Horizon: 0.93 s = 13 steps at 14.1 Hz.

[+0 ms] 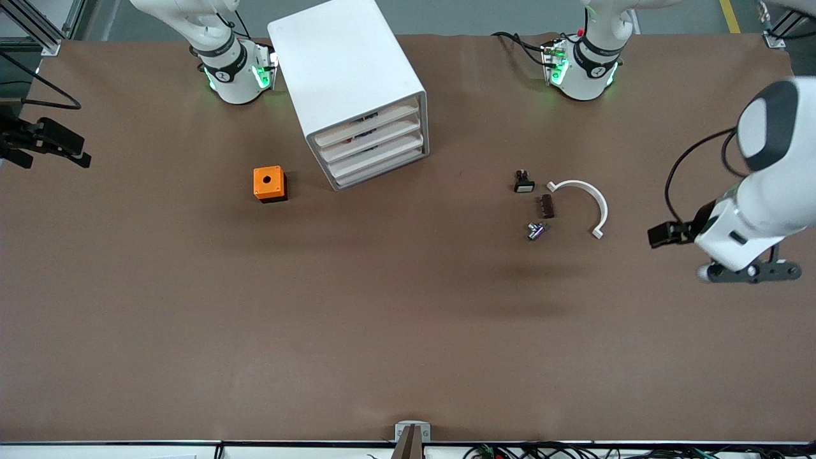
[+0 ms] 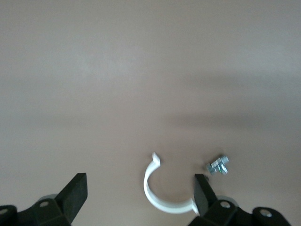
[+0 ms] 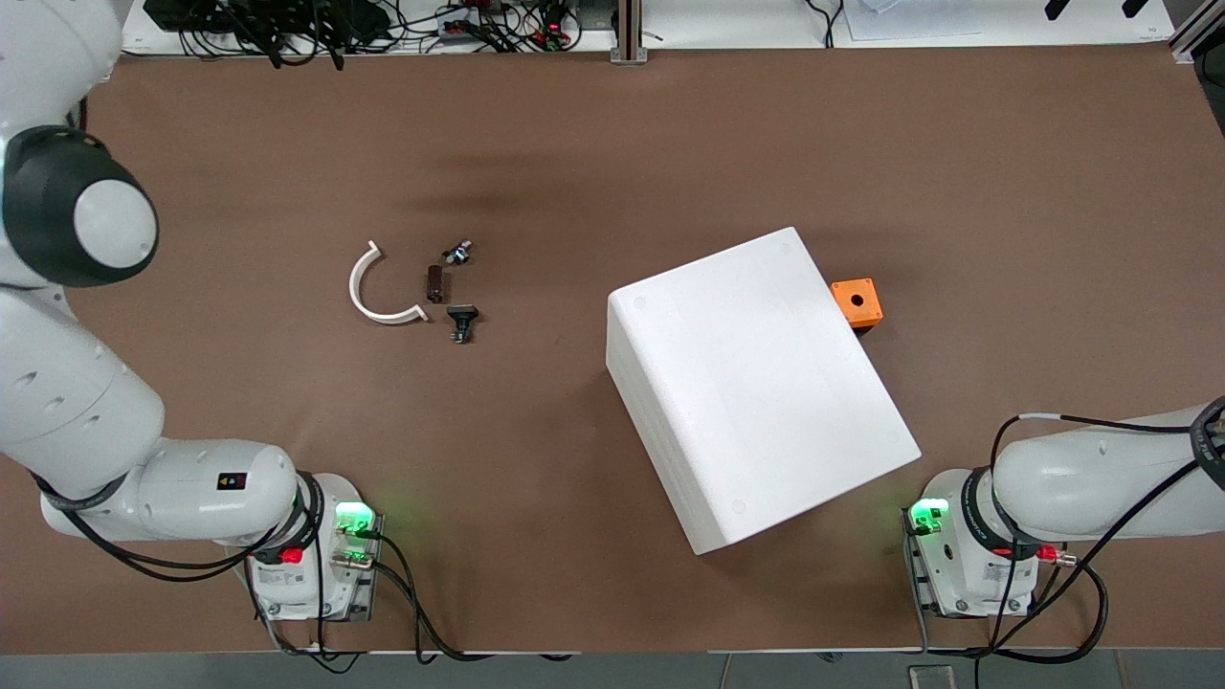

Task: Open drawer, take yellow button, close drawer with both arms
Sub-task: 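Reach the left gripper toward the drawer handle while the right gripper advances, then grasp the white drawer's handle with the left gripper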

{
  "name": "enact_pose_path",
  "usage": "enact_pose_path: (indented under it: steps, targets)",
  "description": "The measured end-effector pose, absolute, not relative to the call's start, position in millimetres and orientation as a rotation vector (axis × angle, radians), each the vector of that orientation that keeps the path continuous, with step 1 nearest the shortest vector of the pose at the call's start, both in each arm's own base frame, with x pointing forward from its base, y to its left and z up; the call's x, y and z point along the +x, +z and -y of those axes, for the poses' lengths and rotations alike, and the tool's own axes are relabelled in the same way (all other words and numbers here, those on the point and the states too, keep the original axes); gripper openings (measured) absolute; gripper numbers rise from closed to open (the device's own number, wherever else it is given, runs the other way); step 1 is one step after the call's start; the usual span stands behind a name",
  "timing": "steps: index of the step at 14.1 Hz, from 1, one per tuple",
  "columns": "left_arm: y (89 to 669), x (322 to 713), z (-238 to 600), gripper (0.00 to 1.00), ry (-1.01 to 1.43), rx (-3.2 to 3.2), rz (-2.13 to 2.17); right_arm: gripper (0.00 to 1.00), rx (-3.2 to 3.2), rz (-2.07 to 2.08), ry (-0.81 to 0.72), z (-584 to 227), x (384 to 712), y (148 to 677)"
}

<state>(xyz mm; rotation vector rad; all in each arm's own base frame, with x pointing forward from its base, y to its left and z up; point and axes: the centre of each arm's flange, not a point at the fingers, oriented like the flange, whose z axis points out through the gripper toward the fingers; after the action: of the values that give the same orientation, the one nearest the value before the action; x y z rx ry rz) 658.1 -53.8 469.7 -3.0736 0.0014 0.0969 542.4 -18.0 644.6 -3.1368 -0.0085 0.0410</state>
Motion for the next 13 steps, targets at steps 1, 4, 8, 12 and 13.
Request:
enact_pose_path:
  steps: [1,4,8,12,13]
  targets:
    - [453,666,59,1.0,0.091,-3.077,0.006,1.0,-3.137,0.007,0.046,11,543,643]
    - [415,681,85,1.0,0.054,-3.08,0.228,1.0,-3.14,-0.099,0.085,-24,551,629]
    - [374,686,139,1.0,0.068,-3.038,0.552,1.0,-3.146,-0.233,0.135,-64,564,607]
    - [354,665,224,1.0,0.083,-2.916,0.944,1.0,-3.132,-0.474,0.138,-96,572,595]
    - [351,657,245,1.0,0.089,-2.884,1.038,1.0,-3.131,-0.487,0.136,-103,572,593]
